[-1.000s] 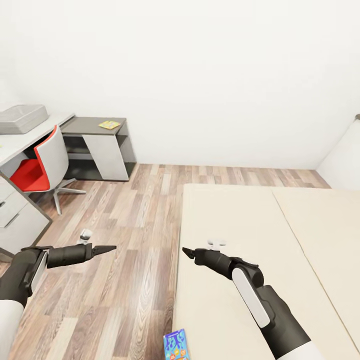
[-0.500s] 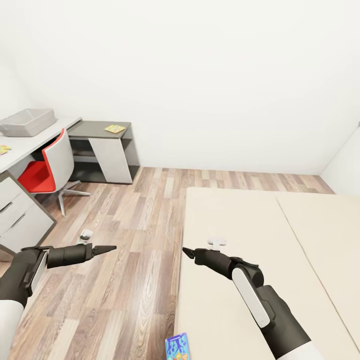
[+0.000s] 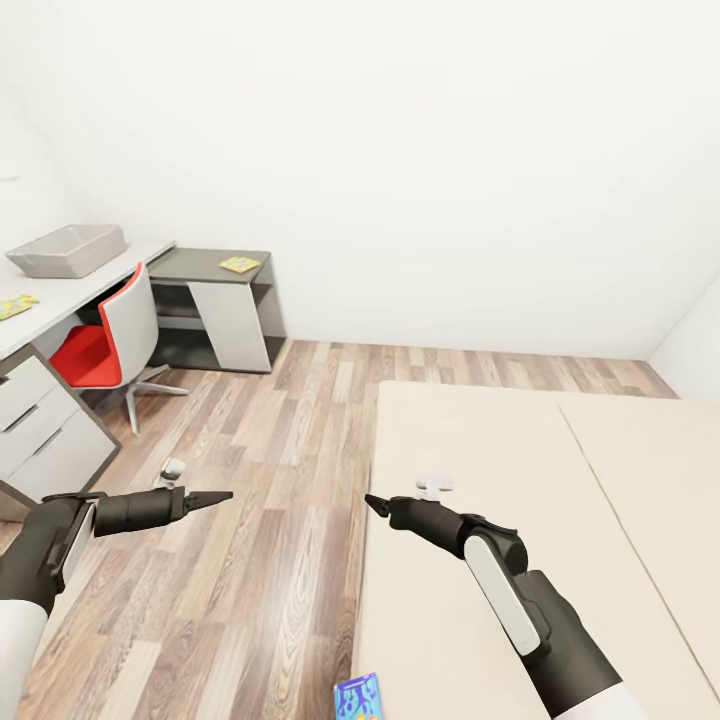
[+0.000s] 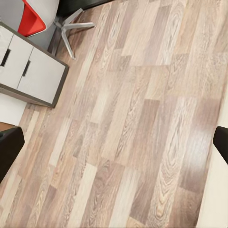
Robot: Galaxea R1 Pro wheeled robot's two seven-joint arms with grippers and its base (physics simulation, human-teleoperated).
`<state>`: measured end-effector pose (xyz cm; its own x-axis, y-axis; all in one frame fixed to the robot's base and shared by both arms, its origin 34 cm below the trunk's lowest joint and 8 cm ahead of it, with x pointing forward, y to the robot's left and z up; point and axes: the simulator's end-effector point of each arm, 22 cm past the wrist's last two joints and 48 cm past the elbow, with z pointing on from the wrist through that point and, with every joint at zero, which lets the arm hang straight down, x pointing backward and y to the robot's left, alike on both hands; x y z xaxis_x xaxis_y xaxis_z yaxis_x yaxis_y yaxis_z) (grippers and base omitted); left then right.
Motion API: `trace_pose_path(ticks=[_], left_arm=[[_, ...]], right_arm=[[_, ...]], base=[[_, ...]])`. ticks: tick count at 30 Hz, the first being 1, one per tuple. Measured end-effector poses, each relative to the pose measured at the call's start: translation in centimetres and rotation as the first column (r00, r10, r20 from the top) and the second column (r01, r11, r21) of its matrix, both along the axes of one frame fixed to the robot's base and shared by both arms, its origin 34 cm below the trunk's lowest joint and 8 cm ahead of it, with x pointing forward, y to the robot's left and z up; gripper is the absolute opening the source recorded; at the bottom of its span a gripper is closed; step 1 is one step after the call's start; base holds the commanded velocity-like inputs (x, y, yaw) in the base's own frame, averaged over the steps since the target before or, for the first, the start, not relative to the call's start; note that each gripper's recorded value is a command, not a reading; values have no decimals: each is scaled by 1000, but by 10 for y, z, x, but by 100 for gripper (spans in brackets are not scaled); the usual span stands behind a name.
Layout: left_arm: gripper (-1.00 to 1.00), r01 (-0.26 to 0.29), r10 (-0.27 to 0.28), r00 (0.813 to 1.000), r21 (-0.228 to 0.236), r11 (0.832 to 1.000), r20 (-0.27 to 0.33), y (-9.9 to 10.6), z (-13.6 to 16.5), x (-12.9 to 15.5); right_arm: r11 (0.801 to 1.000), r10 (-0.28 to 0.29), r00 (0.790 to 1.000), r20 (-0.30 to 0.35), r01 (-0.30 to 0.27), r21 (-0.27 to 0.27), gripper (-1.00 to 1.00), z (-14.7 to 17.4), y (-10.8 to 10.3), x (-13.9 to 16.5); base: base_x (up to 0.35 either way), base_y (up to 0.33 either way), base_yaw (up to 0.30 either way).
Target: Put all the toys in the child's room - the three board games (two on the bed and one on the table), the two jigsaw puzzles on the table, and the tennis ball on the table - inside the toy box on the table in the child's room.
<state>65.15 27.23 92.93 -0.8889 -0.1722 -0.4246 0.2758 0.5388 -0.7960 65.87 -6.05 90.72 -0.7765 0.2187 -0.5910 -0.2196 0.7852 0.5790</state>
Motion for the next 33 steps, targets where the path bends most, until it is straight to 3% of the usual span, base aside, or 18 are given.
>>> trace_pose_path(ticks=[33], left_arm=[[100, 1, -1, 1000, 0, 1000, 9, 0, 5, 1]], right_arm=[[1000, -10, 1000, 10, 10, 3, 100, 6, -3, 3]], base=[[0, 0, -40]])
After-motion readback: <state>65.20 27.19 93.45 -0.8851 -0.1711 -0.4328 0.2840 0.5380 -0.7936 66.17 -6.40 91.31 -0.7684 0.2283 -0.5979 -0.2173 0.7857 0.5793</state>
